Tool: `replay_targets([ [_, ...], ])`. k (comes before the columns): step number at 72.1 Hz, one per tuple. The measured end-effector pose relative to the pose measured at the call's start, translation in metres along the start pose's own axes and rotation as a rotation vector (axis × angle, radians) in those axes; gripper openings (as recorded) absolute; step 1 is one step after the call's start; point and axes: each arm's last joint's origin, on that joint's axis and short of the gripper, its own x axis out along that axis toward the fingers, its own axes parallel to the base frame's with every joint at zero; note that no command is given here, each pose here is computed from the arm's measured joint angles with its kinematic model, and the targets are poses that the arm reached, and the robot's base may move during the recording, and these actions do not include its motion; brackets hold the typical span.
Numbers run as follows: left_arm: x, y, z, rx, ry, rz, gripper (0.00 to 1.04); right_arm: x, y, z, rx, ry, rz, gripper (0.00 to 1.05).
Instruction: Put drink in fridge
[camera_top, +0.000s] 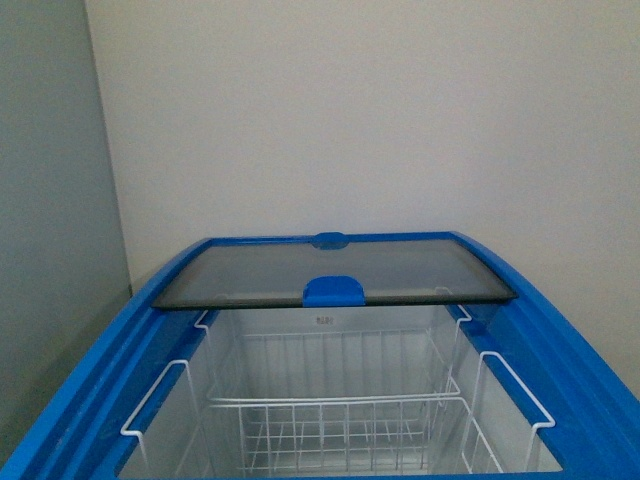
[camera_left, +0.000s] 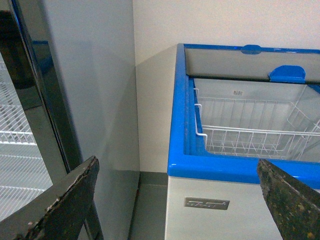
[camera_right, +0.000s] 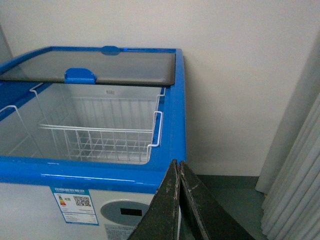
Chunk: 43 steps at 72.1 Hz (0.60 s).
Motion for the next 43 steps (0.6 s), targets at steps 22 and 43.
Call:
replay_targets([
  [22, 0.0, 0.0, 0.0, 0.0, 0.0, 0.0, 0.97, 0.0, 0.0, -0.014, 0.0, -0.002, 0.0, 0.03],
  [43, 0.0, 0.0, 0.0, 0.0, 0.0, 0.0, 0.97, 0.0, 0.0, -0.02, 0.0, -0.004, 0.0, 0.03],
])
